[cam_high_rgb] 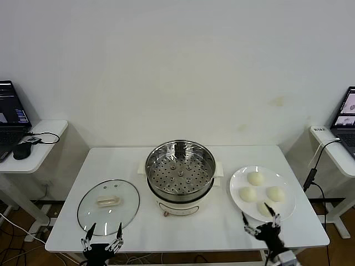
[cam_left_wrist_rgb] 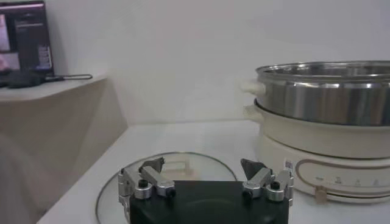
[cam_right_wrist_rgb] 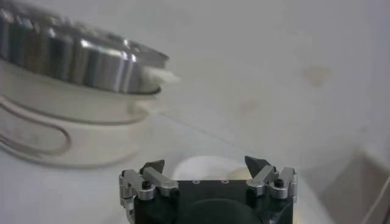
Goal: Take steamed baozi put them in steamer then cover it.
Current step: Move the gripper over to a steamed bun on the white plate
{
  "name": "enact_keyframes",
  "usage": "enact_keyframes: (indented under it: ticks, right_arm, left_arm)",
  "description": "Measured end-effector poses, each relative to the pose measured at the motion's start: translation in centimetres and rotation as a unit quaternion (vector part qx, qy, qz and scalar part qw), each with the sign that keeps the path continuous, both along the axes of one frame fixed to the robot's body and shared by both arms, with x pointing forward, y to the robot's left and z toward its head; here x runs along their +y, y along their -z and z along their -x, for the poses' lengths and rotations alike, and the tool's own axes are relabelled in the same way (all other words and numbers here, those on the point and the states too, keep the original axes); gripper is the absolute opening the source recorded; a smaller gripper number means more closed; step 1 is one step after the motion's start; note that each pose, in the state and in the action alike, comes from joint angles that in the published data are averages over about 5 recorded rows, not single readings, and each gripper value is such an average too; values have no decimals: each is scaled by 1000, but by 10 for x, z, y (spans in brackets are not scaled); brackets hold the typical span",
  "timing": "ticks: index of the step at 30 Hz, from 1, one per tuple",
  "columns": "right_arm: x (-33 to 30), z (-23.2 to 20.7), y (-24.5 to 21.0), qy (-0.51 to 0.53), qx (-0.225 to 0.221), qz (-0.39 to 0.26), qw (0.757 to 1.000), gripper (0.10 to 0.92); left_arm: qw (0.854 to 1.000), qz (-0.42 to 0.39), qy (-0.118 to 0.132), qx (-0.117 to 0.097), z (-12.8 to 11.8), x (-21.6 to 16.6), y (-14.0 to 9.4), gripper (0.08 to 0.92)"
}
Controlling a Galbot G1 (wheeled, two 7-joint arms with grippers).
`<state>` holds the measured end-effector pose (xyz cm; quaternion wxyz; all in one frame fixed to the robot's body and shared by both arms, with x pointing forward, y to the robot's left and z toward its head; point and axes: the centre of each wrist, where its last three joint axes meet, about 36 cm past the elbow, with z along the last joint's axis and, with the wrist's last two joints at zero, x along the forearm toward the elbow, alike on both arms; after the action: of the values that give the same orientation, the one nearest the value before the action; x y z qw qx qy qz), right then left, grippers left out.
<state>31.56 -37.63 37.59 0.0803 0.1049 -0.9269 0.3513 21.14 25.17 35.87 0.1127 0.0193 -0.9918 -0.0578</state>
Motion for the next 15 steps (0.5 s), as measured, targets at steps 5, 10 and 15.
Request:
enact_keyframes:
  ticks: [5,10,15]
  right_arm:
    - [-25,-33,-22,-31,19,86,996,823]
    - [-48,-80,-54,-81,56,177,979,823]
    - [-63,-130,-86,-130,106,241,956,823]
  left_arm:
    - [1000,-17,1,-5,-6,0,-4,823]
    - [999,-37,-2,-8,-11,0,-7,823]
    - [999,-53,-5,-10,-14,0,-11,823]
